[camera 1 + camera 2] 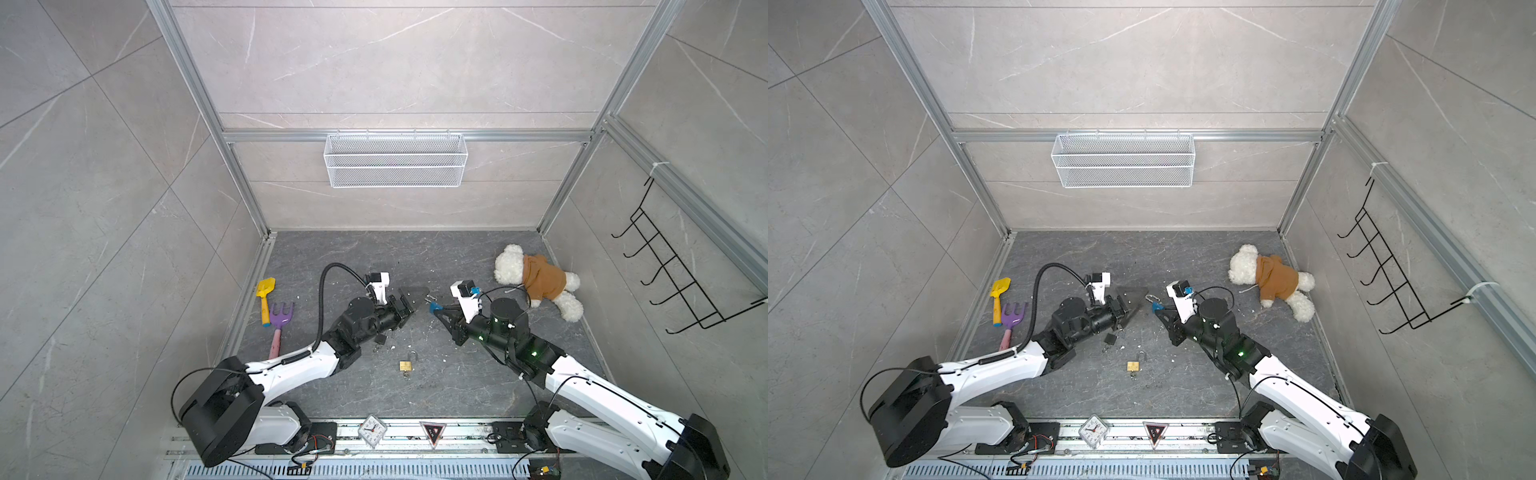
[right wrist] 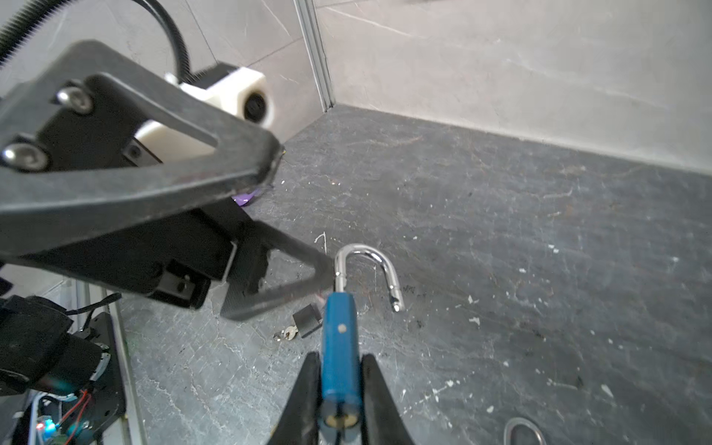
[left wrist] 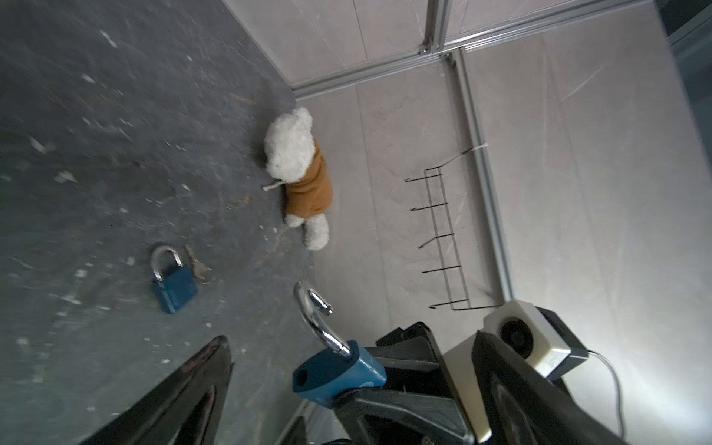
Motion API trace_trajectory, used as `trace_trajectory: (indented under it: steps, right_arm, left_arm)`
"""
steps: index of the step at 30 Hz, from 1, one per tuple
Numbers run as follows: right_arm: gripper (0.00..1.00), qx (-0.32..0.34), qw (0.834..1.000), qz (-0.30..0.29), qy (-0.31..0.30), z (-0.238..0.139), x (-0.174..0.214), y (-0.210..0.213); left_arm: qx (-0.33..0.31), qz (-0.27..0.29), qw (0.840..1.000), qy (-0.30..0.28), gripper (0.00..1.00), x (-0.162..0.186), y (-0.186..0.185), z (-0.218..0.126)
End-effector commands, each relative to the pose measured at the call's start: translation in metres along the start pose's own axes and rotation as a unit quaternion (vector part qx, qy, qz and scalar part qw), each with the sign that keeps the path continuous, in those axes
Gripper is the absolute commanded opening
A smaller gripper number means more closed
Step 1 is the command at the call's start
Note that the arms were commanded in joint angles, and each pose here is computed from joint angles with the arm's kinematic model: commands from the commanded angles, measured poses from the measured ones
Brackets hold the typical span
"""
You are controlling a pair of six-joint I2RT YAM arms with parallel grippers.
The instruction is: Lock with the key
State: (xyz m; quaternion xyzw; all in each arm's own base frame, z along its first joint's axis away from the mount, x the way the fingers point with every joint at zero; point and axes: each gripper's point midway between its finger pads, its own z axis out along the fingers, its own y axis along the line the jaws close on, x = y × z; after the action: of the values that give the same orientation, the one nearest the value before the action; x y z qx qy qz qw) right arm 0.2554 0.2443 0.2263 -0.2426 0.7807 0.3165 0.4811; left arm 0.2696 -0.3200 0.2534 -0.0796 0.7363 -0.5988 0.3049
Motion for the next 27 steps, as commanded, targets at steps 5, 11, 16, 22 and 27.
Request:
trace_trajectory:
  steps: [5, 11, 16, 22, 27]
  right_arm:
    - [0.00, -0.078, 0.986, 0.117, 0.086, 0.003, 0.012, 0.024]
    - [0.00, -0.181, 0.960, 0.178, 0.121, -0.009, 0.030, 0.043]
    - [0.00, -0.205, 0.950, 0.193, 0.134, -0.027, 0.040, 0.045]
    - [0.00, -0.226, 0.945, 0.197, 0.131, -0.037, 0.041, 0.052]
    - [0.00, -0.233, 0.944, 0.198, 0.127, -0.039, 0.040, 0.055]
  left_arm:
    - [-0.132, 0.325, 0.936, 0.020, 0.99, -0.024, -0.004, -0.033]
    - [-0.070, 0.416, 0.902, 0.093, 0.99, -0.001, -0.001, -0.045]
    - [0.045, 0.426, 0.893, 0.140, 0.98, 0.028, -0.008, -0.042]
    - [0.115, 0.426, 0.882, 0.165, 0.89, 0.048, -0.010, -0.039]
    - [0.151, 0.414, 0.881, 0.174, 0.82, 0.057, -0.017, -0.044]
